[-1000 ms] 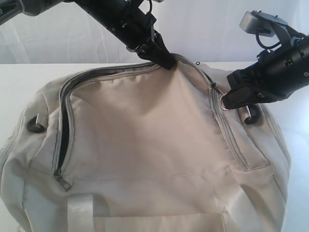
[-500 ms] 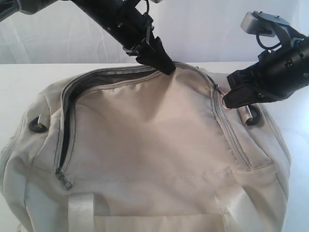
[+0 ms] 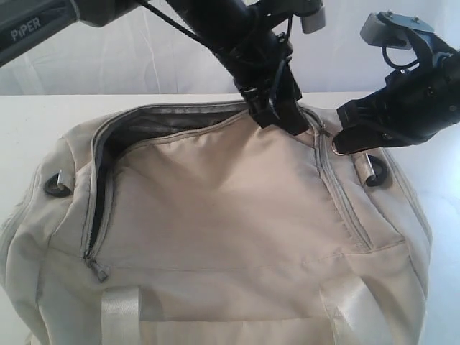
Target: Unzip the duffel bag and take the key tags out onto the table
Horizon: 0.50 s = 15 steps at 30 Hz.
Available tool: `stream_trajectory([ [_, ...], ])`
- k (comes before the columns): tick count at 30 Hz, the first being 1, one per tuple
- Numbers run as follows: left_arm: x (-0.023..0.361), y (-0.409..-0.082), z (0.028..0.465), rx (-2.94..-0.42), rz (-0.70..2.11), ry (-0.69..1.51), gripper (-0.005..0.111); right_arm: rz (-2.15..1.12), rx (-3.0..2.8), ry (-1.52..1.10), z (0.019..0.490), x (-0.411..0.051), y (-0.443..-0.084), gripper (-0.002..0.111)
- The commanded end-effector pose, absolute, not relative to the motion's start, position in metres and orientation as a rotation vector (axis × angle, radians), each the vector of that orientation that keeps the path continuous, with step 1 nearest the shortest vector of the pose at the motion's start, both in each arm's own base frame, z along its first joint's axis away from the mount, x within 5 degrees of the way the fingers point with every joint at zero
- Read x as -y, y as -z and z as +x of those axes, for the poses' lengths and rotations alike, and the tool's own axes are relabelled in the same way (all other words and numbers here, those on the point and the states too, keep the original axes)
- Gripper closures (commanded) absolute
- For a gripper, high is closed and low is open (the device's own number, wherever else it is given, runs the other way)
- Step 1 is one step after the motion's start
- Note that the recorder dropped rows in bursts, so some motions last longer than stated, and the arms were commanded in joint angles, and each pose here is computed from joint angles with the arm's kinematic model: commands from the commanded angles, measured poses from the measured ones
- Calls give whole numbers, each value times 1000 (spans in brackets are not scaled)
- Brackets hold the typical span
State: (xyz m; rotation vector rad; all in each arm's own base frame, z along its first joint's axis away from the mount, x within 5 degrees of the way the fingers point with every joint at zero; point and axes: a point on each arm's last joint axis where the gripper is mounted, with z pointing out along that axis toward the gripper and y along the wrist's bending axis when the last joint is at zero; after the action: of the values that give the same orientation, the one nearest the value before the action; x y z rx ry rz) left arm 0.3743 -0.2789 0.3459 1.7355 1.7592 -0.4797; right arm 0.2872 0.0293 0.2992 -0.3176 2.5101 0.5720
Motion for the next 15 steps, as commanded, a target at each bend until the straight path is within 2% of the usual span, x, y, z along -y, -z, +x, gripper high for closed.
stream_trajectory([
  [1,287,-355,369,-1685,1722,460,44,-305,-2500,-573,287,-28,-302,108],
  [7,286,-350,369,-1705,1754,451,61,-308,-2504,-577,286,-28,-302,108],
  [15,284,-335,377,-1698,1837,348,61,-311,-2508,-581,286,-28,-302,108],
])
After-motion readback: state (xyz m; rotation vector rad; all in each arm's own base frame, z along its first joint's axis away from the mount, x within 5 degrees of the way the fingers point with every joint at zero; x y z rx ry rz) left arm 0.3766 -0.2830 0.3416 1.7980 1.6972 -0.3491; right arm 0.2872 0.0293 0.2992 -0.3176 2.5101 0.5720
